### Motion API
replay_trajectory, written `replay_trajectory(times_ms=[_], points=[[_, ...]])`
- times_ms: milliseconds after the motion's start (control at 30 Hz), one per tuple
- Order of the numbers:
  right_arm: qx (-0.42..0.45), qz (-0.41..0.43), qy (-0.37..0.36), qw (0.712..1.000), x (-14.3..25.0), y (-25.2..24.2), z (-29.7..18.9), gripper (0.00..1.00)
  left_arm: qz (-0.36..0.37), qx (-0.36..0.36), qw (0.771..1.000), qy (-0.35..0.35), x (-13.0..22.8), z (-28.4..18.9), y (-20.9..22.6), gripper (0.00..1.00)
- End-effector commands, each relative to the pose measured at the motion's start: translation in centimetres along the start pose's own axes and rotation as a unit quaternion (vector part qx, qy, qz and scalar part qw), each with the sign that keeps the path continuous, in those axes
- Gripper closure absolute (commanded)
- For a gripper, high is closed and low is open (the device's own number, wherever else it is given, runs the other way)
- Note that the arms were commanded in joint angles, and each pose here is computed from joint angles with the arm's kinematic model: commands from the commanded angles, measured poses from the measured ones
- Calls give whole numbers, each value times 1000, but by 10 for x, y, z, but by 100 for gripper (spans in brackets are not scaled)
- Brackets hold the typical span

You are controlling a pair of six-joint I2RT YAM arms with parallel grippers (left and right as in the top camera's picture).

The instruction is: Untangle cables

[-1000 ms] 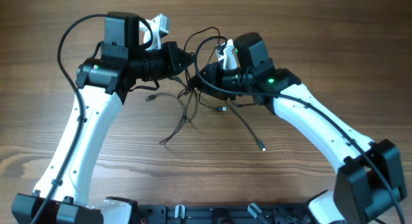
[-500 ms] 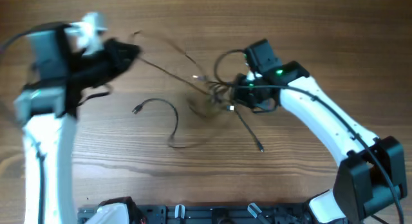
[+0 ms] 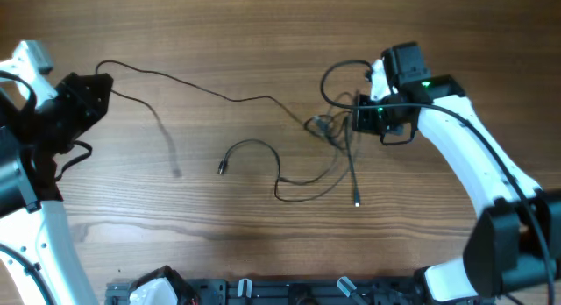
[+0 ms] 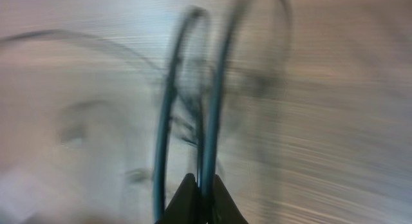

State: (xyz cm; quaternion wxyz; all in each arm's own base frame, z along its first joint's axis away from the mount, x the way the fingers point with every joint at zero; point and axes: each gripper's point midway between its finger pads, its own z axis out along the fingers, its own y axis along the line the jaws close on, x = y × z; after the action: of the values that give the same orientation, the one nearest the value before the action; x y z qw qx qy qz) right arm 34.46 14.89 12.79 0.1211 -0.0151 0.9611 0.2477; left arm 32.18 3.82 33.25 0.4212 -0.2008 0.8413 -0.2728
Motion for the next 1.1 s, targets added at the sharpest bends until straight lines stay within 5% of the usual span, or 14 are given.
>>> replay_trajectory(times_ms=[0, 33, 100, 267, 633, 867, 967, 1067], points=[[-221, -124, -89, 963, -19, 119, -104, 96, 60, 17, 997, 35, 18, 5, -15, 60], [-232, -112, -112, 960, -21, 129, -124, 96, 67, 22, 996, 51, 27, 7, -20, 42], [-237, -100, -135, 957, -21, 136, -142, 96, 89, 42, 991, 85, 46, 12, -33, 23], [-184, -27, -132, 974, -18, 118, -138, 96, 157, 159, 959, 175, 97, 25, -90, 14], [-156, -5, -118, 981, -12, 111, -128, 96, 234, 323, 858, 324, 206, 78, -182, 25], [-144, -5, -114, 983, -10, 106, -125, 96, 269, 367, 820, 348, 251, 100, -211, 35], [-144, -5, -114, 983, -10, 106, -125, 96, 275, 385, 814, 337, 256, 99, -227, 40], [-143, -4, -113, 983, -10, 106, -125, 96, 259, 356, 839, 320, 250, 110, -231, 45]])
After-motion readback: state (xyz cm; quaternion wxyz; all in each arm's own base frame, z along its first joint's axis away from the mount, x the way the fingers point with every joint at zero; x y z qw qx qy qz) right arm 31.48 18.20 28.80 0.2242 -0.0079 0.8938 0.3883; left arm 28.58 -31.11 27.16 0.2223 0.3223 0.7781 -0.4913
